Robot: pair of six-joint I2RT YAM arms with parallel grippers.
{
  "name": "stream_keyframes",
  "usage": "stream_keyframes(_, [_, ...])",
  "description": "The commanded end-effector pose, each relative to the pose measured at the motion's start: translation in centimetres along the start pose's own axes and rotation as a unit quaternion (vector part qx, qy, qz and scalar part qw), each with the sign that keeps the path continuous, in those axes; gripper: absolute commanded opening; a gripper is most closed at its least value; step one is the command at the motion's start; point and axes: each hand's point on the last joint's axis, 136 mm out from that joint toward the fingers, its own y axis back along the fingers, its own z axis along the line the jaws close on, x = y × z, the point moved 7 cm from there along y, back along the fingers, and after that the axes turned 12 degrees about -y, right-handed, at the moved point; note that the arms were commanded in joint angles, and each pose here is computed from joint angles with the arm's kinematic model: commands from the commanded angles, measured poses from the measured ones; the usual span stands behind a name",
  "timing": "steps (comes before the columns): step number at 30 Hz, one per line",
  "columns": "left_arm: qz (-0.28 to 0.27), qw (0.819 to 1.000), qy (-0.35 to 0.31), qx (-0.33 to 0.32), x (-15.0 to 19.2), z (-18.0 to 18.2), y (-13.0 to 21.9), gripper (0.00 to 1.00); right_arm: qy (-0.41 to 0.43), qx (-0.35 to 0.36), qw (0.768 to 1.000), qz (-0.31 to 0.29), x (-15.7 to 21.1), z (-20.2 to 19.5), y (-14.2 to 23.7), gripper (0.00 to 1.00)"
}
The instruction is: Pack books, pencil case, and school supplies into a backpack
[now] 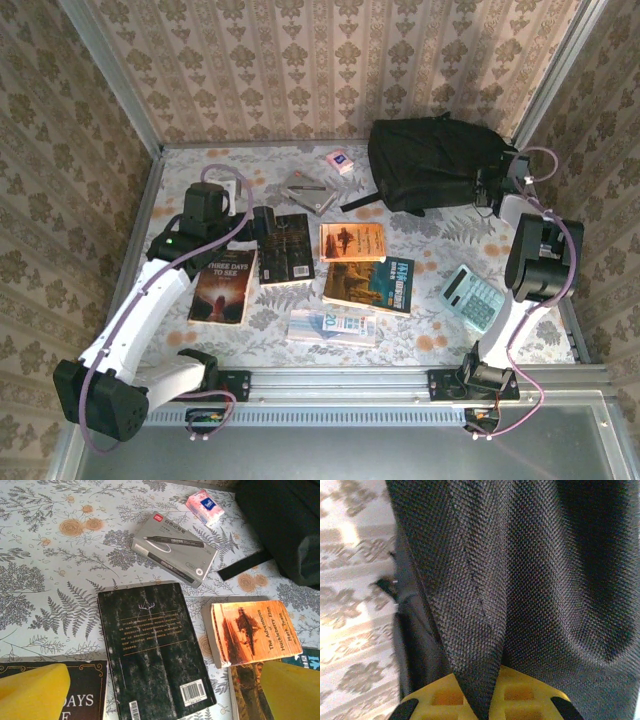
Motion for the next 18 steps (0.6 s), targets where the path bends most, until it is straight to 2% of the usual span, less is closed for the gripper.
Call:
stream_keyframes(1, [-0.011, 1.000, -0.002, 0.004, 0.0, 0.0, 0.3, 1.00, -0.020, -0.093, 0.995, 0.035, 3.4, 5.4, 3.4, 0.00])
stream_keyframes(6, [-0.017, 1.000, -0.004, 0.000, -0.1, 0.0, 0.7, 1.00, -0.033, -0.101, 0.993, 0.042, 6.6, 7.2, 5.1, 0.00])
stream_keyframes(11, [-0.022, 1.000, -0.007, -0.008, -0.2, 0.0, 1.1, 1.00, -0.038, -0.144, 0.988, 0.048, 9.2, 8.8, 6.9, 0.00])
stream_keyframes(18, [-0.030, 0.999, -0.007, -0.026, -0.2, 0.3, 1.7, 1.00, -0.035, -0.195, 0.980, 0.035, 10.9, 11.4, 9.8, 0.00])
